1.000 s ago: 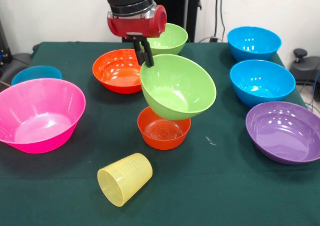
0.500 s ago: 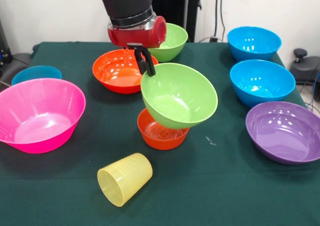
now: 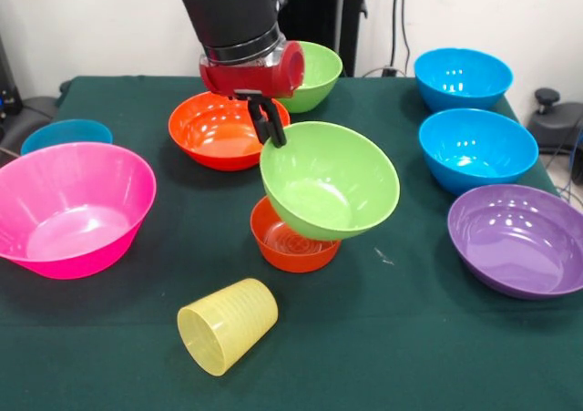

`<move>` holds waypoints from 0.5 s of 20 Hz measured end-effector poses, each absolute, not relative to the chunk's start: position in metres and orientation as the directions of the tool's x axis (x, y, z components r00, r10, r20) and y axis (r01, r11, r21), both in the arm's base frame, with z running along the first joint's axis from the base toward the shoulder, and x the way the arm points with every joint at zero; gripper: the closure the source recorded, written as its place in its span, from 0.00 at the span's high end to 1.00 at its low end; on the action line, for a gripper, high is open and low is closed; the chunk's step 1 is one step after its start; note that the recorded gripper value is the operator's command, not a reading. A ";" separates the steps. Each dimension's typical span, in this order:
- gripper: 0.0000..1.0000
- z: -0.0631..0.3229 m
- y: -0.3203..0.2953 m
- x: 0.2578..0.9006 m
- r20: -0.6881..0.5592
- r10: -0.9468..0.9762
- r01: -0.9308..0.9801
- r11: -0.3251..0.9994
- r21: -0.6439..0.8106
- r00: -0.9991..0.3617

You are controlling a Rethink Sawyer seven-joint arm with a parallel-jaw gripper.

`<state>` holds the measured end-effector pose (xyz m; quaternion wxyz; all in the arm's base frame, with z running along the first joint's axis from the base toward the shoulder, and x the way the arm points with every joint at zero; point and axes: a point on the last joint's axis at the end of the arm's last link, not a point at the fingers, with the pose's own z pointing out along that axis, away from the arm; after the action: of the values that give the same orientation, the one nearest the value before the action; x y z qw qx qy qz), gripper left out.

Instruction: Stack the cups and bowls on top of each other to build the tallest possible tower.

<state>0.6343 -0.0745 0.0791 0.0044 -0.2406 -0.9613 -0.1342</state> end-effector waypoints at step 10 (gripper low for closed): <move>0.00 0.059 -0.084 0.622 0.064 0.433 0.436 0.870 0.232 -0.899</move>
<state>0.6216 -0.0841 0.0588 0.0047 -0.2247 -0.9669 -0.1213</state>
